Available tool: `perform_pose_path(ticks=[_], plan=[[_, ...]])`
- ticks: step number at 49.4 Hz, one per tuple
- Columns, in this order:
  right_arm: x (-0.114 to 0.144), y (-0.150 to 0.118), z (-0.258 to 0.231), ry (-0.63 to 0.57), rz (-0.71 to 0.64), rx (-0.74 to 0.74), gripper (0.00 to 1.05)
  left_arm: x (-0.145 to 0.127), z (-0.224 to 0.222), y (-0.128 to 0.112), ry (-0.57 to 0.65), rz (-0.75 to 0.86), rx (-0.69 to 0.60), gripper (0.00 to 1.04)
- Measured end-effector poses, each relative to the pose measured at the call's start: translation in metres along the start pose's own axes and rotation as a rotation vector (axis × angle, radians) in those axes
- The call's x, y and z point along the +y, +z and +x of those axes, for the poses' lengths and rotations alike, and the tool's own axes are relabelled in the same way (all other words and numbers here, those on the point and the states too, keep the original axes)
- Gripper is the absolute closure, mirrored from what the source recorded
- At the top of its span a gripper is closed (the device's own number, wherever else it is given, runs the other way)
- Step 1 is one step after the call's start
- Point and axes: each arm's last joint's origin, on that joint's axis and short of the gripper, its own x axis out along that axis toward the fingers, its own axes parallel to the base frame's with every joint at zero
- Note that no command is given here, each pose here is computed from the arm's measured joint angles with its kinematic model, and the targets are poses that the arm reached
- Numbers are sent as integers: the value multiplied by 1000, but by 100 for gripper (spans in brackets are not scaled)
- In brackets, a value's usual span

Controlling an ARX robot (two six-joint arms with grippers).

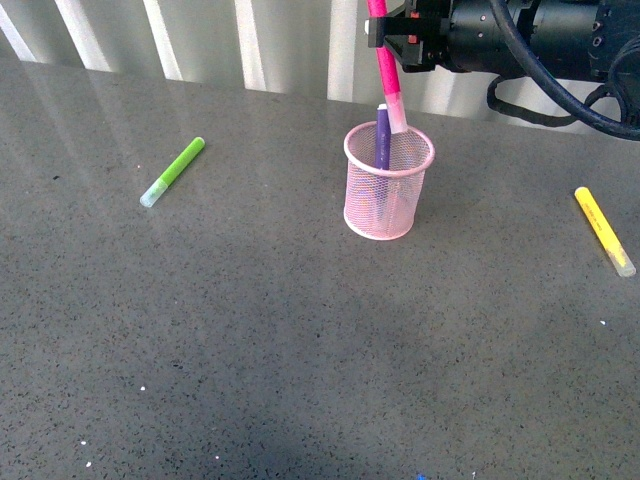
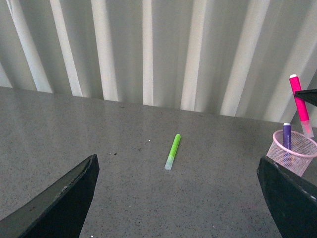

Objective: Insert purple and pink pens into pink cup

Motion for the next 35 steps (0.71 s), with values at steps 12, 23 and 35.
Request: perform_pose_path(ticks=[12,23,35], plan=[[-7,-5,-3,-25,2,11,82,0,0,0,0,0,0,7],[-10,-7,-4,-32,7,15,42,0,0,0,0,0,0,7],[-14,-7,-8,-58,18,12,5,0,0,0,0,0,0,7]])
